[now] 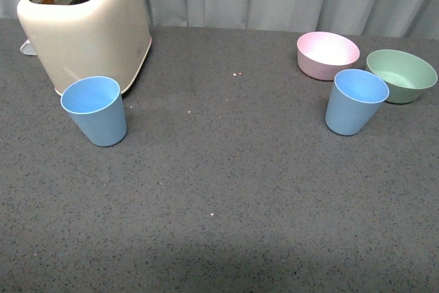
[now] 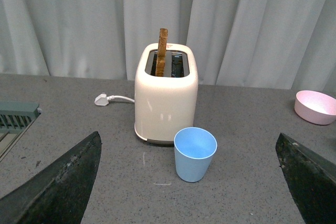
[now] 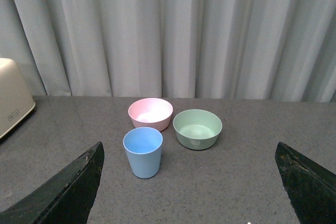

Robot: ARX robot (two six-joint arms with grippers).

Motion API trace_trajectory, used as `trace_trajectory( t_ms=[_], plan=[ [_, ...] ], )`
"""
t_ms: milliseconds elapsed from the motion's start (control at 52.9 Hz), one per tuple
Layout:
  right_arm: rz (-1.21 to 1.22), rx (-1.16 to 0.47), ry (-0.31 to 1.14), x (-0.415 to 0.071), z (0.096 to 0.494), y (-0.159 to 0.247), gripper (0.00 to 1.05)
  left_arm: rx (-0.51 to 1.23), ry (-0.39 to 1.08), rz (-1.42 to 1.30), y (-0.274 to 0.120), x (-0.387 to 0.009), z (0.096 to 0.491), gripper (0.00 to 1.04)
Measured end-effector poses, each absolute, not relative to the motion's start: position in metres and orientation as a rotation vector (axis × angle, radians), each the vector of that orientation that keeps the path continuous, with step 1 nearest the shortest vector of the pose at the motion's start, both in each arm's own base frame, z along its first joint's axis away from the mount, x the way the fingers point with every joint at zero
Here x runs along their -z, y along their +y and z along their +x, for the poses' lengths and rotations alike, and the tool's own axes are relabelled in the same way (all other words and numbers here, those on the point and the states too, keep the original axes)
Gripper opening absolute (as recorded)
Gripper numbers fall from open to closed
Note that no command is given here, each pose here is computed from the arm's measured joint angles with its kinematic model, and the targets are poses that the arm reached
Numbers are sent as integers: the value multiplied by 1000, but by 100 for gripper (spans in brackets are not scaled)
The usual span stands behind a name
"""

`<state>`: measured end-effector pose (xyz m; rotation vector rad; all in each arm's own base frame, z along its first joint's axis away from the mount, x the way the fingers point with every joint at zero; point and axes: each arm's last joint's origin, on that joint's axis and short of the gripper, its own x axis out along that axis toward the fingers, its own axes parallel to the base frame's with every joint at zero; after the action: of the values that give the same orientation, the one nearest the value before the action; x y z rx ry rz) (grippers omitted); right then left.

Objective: Stack blue cups with both arms

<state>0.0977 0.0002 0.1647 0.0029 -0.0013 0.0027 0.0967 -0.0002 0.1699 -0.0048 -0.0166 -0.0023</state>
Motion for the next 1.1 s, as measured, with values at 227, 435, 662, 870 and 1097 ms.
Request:
trace_trajectory(
  t_ms=[227,435,662,870,1097],
  plan=[
    [2,-3,-1,-165,98,0,95,2,-17,-5,0,-170,97,98],
    [2,-3,-1,-165,98,0,95,2,-17,-5,0,-170,97,98],
    [2,-3,-1,-165,98,0,95,2,-17,-5,0,-170,97,98],
    [3,-3,-1,-165,98,0,95,2,-17,-5,0,-170,97,98],
    [3,-3,-1,-165,98,0,95,-246,317,-128,0,-163,129,98]
  ],
)
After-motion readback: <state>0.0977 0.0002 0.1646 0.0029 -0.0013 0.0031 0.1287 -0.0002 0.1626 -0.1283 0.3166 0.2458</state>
